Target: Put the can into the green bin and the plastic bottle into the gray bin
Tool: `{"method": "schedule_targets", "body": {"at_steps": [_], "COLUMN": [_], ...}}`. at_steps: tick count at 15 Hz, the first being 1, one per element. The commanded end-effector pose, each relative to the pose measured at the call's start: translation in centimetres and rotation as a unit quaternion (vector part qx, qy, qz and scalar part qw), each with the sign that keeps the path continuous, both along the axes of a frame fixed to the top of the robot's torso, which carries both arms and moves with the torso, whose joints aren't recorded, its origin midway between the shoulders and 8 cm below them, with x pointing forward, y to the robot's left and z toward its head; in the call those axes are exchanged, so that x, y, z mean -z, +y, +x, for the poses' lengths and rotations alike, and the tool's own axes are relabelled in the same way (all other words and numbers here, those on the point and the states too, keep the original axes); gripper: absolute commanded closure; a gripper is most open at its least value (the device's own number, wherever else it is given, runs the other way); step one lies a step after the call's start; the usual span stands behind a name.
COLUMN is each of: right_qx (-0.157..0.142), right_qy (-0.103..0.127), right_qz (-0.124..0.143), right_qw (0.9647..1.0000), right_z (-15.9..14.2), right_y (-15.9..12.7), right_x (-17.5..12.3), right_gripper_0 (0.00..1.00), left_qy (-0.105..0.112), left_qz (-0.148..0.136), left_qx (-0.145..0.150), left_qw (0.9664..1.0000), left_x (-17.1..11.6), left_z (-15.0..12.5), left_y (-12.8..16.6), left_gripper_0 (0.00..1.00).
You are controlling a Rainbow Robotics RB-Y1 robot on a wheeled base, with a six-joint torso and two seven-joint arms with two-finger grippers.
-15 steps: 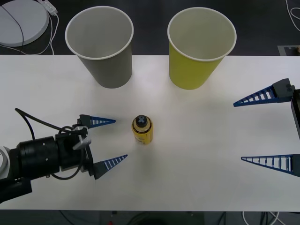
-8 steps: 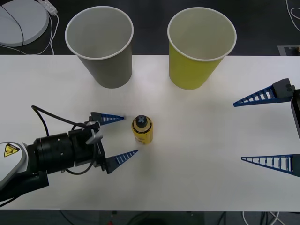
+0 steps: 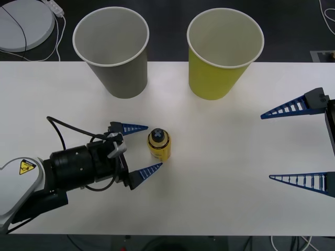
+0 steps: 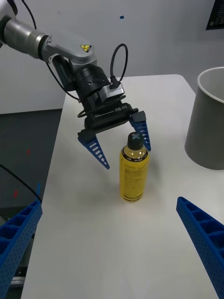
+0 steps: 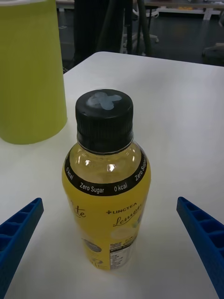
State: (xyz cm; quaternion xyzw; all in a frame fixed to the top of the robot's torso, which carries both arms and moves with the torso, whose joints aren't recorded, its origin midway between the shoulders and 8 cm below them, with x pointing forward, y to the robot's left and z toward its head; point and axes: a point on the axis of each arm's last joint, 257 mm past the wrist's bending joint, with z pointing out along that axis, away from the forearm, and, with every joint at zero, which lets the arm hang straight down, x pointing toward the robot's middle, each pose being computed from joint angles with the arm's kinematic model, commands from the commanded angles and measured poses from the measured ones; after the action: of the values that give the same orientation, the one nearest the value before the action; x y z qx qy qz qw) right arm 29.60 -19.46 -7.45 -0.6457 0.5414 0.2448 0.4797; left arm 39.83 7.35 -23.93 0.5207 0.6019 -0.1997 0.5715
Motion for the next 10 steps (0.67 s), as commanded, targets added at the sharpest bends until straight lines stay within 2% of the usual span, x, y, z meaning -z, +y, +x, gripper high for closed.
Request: {"method": "schedule_targets", "body": {"at_steps": [1,10], "right_qx": [0.0,0.0], "right_qy": [0.0,0.0], "right_qz": [0.0,0.0], "right_qw": [1.0,1.0], "right_z": [0.0,0.0], "right_y": [0.0,0.0], "right_x": [0.0,0.0], "right_gripper_0": [0.0,0.0], "left_qy": [-0.003,-0.011], "left_qz": [-0.003,-0.013], "left_qx": [0.0,-0.009], "left_qw": [1.0,0.9998], "left_x": [-0.1,-1.0], "left_z": [0.2,2.0], "left_y": [-1.1,-3.6], "left_gripper_0": [0.0,0.0]}}
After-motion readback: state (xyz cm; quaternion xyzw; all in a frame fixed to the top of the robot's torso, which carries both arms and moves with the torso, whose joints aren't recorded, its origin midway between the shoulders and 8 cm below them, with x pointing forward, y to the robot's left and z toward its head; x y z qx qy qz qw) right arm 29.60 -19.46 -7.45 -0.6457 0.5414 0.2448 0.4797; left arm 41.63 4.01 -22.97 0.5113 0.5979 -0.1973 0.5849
